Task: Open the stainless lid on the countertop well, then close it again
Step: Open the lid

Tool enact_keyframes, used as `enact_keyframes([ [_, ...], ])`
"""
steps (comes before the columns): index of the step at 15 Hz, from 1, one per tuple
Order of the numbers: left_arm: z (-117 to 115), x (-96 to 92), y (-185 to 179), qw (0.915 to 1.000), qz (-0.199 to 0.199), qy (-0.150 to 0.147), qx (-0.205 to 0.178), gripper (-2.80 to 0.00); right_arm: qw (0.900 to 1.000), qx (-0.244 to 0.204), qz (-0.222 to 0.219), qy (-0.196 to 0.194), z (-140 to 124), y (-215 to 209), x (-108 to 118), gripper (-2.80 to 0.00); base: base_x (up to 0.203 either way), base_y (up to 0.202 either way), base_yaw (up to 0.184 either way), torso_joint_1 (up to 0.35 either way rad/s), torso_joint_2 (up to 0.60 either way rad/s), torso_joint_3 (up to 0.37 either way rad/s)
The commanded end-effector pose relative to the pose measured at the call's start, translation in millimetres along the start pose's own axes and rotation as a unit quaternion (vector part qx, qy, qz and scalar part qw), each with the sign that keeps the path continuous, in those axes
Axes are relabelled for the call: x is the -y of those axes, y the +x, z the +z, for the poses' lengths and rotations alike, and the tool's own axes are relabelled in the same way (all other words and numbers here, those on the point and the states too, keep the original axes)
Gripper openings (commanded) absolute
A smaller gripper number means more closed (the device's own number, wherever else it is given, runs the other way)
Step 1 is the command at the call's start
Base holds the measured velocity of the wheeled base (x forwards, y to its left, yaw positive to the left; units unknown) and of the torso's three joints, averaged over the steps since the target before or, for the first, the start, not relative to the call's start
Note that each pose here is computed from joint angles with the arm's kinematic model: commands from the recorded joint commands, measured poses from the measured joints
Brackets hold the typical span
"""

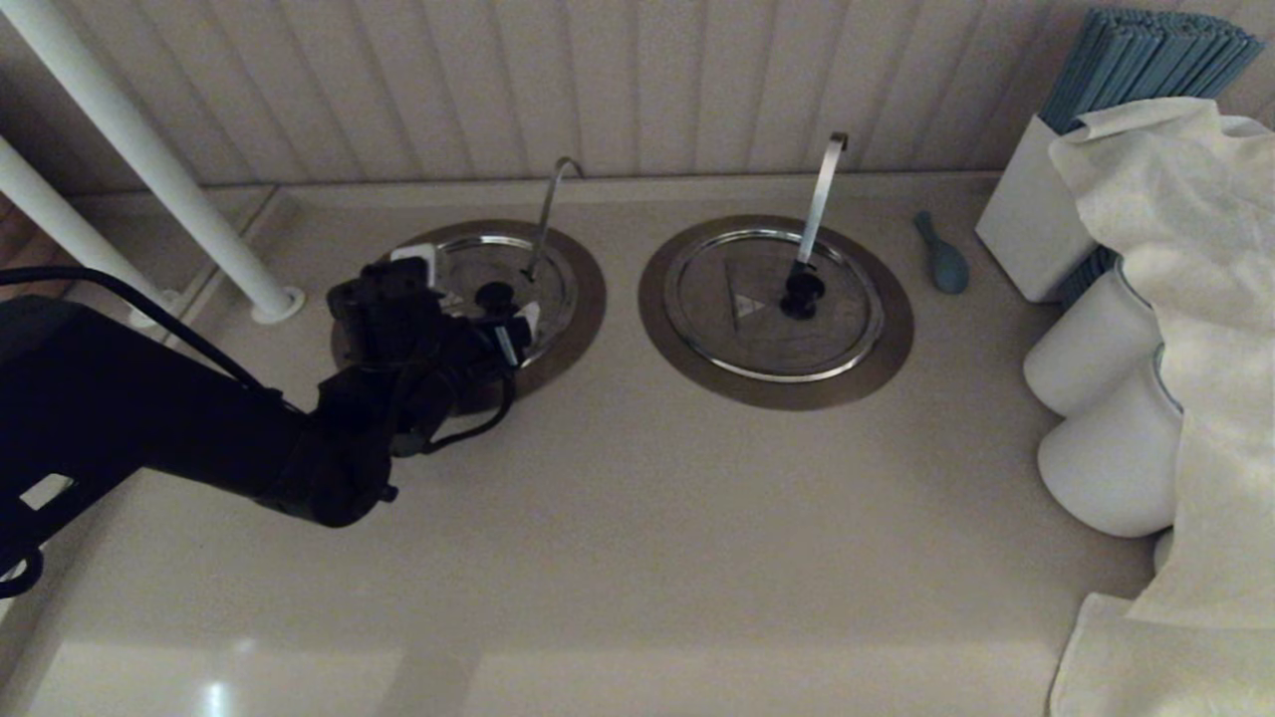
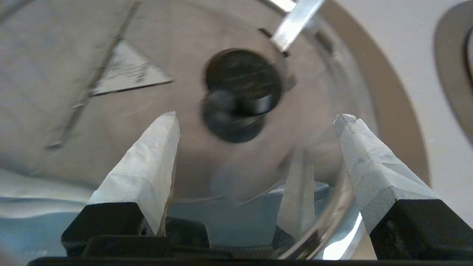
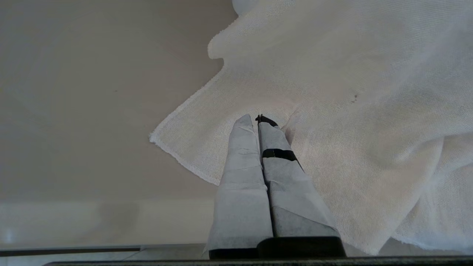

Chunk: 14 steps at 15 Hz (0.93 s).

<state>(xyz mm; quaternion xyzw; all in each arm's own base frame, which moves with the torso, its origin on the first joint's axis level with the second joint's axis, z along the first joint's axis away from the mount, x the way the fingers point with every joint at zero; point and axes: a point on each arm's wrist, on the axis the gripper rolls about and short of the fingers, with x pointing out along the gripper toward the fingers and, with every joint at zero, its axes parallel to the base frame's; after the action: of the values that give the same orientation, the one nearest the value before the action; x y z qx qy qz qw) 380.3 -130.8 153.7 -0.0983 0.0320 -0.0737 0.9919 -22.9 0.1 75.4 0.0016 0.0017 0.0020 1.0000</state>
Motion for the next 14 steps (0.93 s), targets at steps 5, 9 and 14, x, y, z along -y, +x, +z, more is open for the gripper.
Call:
enact_keyframes([
  [5,-25,-0.2,30,0.9998,0.012,0.016,-0.010,0.00,1.000,-0.001,0.000,0.000,0,0,0,-2.80,0.000,0.000,0.000,0.000,0.00,0.000],
  [9,-22,-3.5,42,0.9993,0.024,0.023,0.018,0.00,1.000,-0.001,0.000,0.000,0,0,0,-2.80,0.000,0.000,0.000,0.000,0.00,0.000],
  [14,-17,-23.7,60,0.9940,0.068,0.038,0.077,0.00,1.000,-0.001,0.000,0.000,0,0,0,-2.80,0.000,0.000,0.000,0.000,0.00,0.000],
])
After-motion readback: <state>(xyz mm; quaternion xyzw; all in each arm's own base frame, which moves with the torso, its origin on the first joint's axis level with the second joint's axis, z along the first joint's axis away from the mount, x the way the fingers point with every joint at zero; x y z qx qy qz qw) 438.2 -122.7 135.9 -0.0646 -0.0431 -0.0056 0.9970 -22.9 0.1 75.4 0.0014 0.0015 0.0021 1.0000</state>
